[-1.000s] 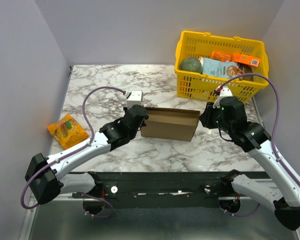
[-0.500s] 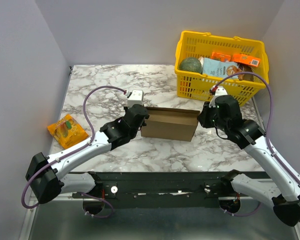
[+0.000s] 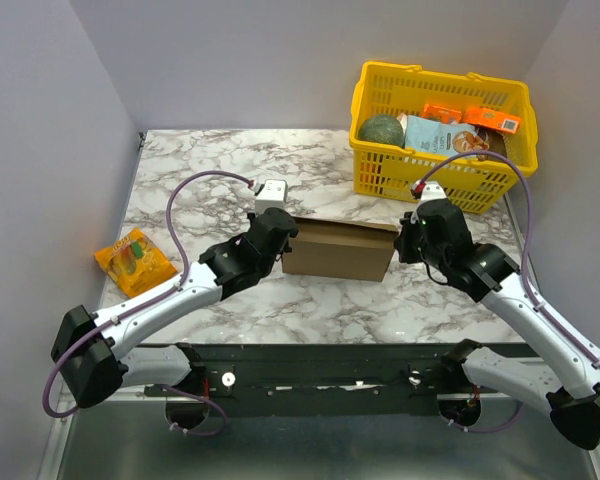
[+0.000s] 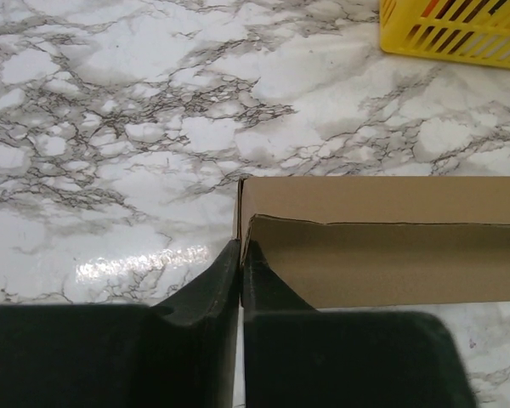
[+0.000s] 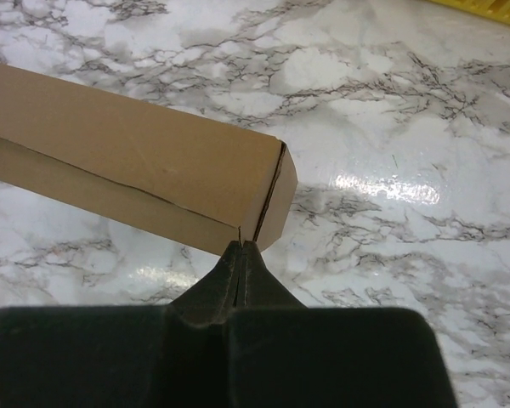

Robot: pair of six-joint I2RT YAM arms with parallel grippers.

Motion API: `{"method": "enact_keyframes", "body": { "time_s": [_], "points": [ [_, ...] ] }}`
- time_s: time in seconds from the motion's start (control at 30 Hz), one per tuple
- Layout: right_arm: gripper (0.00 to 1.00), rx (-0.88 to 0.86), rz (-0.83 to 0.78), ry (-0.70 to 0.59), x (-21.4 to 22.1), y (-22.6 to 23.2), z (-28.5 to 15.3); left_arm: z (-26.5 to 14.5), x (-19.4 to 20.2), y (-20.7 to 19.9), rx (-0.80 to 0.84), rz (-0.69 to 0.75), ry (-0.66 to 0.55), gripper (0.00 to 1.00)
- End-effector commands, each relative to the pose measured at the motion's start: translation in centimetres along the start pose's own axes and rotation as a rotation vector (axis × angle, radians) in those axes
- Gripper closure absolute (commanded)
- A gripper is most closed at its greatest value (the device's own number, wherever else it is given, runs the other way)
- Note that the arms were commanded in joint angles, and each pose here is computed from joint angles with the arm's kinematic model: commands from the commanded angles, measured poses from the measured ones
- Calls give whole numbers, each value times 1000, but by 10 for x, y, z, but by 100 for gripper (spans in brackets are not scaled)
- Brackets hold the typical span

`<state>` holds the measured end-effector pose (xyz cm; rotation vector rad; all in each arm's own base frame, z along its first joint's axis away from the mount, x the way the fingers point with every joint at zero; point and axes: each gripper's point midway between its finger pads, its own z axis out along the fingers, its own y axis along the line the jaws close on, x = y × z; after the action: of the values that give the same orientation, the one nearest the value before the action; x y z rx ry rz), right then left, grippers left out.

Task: Fold the paper box

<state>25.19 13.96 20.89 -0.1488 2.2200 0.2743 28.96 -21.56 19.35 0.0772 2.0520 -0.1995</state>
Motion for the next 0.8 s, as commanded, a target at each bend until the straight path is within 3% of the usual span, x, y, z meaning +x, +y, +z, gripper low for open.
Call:
{"method": "enact_keyframes", "body": {
  "time_s": [0.0,0.2,0.4,0.77],
  "points": [
    [99,78,4,34,21,-13,8,-14,81,33,-43,173,293,71],
    [99,112,24,8,19,-19,7,-22,62,25,16,172,246,41],
    [99,117,29,2,15,-18,7,-40,62,13,161,192,244,22],
    [99,117,26,11,17,-18,8,-97,54,-11,483,130,185,4]
  ]
}}
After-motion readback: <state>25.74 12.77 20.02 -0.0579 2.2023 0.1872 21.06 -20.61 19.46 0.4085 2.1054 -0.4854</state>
